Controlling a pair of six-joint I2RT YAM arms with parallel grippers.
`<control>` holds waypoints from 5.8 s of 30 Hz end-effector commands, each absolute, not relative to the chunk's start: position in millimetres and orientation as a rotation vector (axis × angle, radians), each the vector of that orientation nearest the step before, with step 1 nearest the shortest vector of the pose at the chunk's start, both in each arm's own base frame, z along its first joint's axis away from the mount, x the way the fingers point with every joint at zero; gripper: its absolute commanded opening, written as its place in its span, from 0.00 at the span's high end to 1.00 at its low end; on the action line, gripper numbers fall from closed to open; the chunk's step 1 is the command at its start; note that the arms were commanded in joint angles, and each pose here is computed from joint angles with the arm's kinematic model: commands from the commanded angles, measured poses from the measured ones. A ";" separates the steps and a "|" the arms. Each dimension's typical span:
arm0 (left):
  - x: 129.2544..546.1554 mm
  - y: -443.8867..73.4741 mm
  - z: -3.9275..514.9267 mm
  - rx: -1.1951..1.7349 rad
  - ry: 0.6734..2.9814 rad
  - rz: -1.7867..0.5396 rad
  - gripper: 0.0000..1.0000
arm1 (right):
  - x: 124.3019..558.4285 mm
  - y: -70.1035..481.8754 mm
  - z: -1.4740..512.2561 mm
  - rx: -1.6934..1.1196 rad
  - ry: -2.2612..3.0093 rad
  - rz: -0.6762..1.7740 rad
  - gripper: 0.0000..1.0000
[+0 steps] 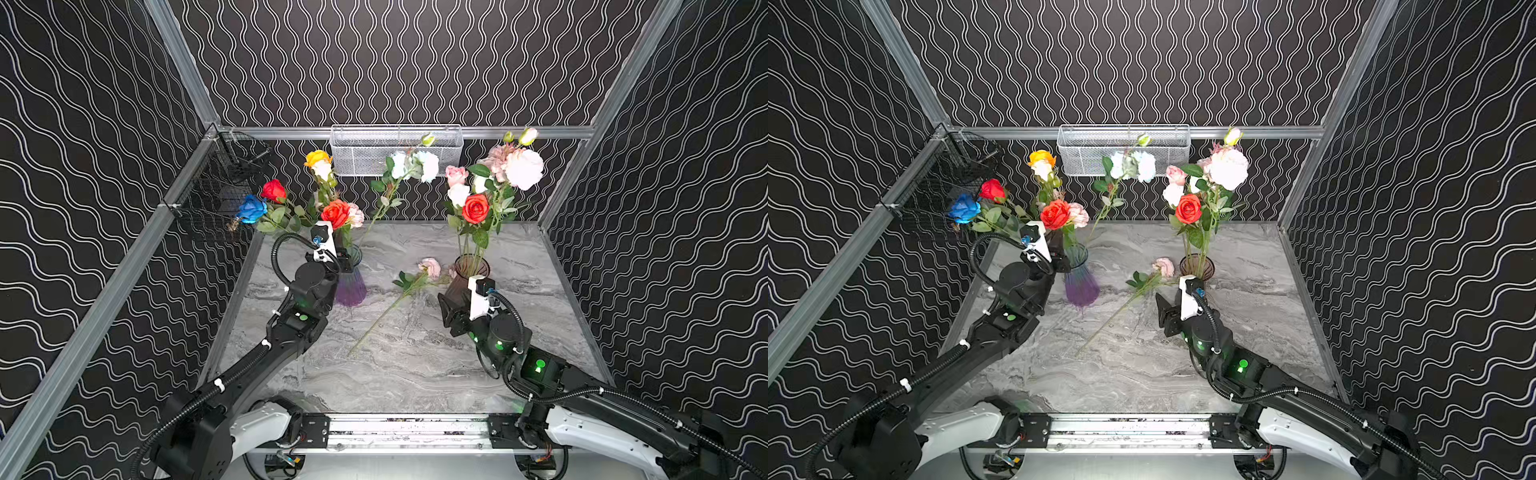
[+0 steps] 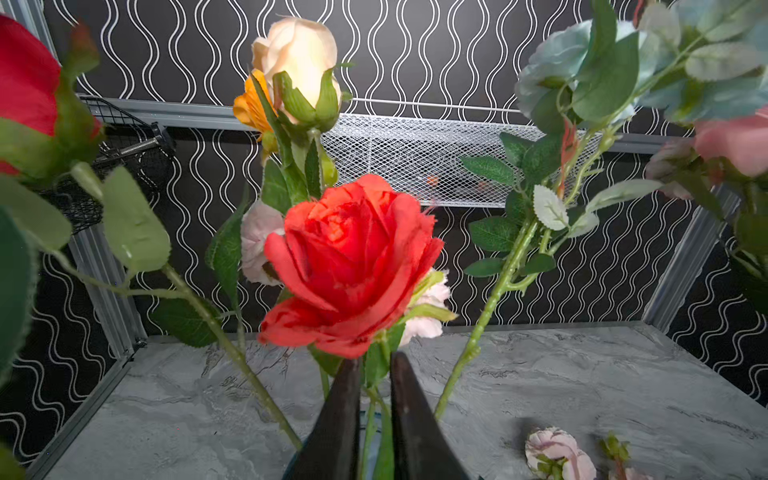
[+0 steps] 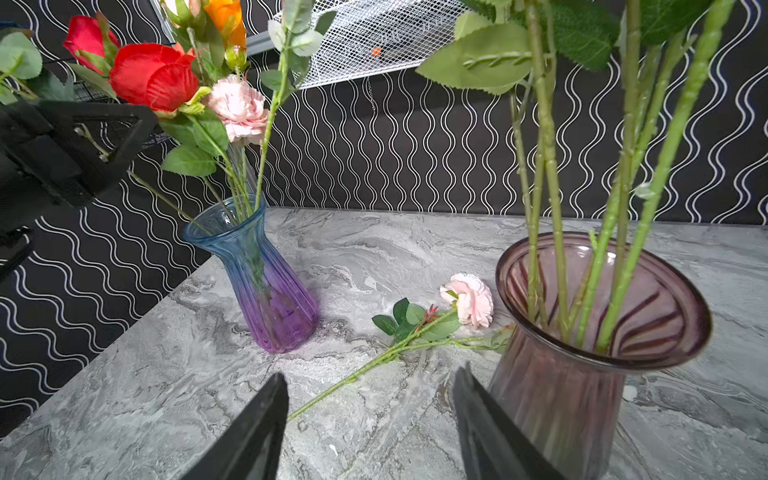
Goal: Arrange the flowers into the vase
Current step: 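Open the left gripper and move it down toward the pink rose stem, then close the left gripper on the pink rose stem and lift it, then raise the pink rose high over the blue-purple vase with the left gripper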
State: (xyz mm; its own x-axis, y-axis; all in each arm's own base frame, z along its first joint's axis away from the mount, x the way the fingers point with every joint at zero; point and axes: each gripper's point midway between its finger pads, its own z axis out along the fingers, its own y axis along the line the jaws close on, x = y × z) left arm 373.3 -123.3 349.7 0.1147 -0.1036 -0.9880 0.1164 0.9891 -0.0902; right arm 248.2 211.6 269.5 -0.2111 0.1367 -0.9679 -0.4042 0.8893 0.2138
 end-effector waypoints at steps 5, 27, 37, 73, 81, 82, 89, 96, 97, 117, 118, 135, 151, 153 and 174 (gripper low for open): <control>363.3 -131.9 377.4 0.065 1.411 -0.205 0.82 | 247.9 214.3 277.5 -0.195 1.694 0.531 0.35; 275.3 -246.1 369.1 0.658 1.661 -0.232 0.80 | 247.4 201.8 269.6 -0.140 1.714 0.507 0.35; 287.5 -296.1 260.7 0.880 1.954 -0.185 0.61 | 244.7 183.5 264.9 -0.077 1.726 0.476 0.35; 377.6 -296.3 44.1 0.882 2.465 -0.148 0.59 | 245.4 181.4 255.0 -0.092 1.744 0.440 0.35; 382.0 -294.7 24.8 0.870 2.520 -0.195 0.65 | 246.5 183.3 253.3 -0.099 1.753 0.434 0.35; 380.9 -295.2 24.1 0.874 2.523 -0.198 0.67 | 246.3 183.6 253.3 -0.100 1.753 0.435 0.35; 371.5 -290.1 20.9 0.866 2.555 -0.211 0.83 | 246.7 183.7 253.9 -0.101 1.752 0.433 0.35; 360.6 -285.0 40.0 0.811 2.547 -0.251 0.96 | 246.2 182.9 256.9 -0.097 1.745 0.439 0.35; 358.7 -283.9 44.6 0.798 2.544 -0.259 0.97 | 246.0 182.8 257.5 -0.095 1.742 0.442 0.35; 252.5 -214.5 164.9 0.720 2.439 -0.098 1.00 | 244.9 180.4 267.9 -0.078 1.711 0.465 0.35; 247.9 -210.2 171.6 0.715 2.432 -0.097 1.00 | 244.8 180.8 269.2 -0.079 1.709 0.468 0.35; 207.8 -187.3 345.7 0.630 1.930 -0.434 1.00 | 241.7 178.2 270.3 -0.068 1.698 0.493 0.35; 238.2 -170.5 521.8 0.254 1.083 -0.347 1.00 | 240.3 175.8 276.9 -0.060 1.667 0.505 0.35; 246.7 -169.4 537.4 0.214 1.015 -0.265 1.00 | 239.9 175.2 278.0 -0.058 1.664 0.508 0.35; 370.3 -107.8 524.2 0.007 1.065 -0.140 1.00 | 239.5 174.3 277.5 -0.064 1.665 0.502 0.35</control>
